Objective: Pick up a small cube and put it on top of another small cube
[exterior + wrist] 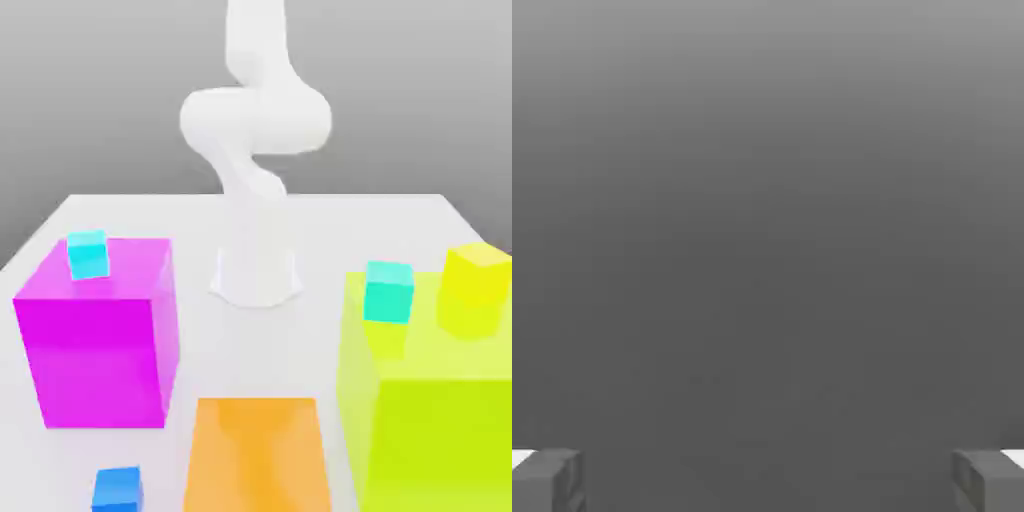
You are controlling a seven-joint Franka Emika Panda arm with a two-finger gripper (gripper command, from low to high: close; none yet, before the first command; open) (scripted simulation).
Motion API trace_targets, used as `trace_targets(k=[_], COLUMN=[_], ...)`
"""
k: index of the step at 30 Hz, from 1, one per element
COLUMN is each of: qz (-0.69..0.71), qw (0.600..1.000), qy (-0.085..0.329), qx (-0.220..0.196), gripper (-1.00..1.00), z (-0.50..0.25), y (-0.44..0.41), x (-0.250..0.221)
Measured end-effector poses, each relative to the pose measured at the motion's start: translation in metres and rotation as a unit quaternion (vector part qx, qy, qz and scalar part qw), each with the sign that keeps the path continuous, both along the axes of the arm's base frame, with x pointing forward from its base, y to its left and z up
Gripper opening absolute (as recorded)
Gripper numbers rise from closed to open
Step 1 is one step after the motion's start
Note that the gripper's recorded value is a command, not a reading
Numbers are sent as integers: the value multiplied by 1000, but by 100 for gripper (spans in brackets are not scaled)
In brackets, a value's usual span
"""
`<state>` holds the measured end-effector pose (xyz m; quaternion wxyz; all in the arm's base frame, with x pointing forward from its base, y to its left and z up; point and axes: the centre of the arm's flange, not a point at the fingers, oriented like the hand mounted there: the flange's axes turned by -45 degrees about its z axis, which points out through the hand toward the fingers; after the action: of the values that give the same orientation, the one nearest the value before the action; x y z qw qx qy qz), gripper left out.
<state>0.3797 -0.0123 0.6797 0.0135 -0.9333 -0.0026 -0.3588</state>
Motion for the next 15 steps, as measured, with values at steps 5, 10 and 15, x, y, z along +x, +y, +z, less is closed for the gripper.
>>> trace_targets(k=[5, 10, 15], qz=[21, 36, 45], qw=[998, 991, 981], qy=[66, 127, 187], qx=[10, 15, 14], gripper=[0, 0, 0], z=[-73, -153, -240], y=[-24, -45, -67], x=[60, 103, 130])
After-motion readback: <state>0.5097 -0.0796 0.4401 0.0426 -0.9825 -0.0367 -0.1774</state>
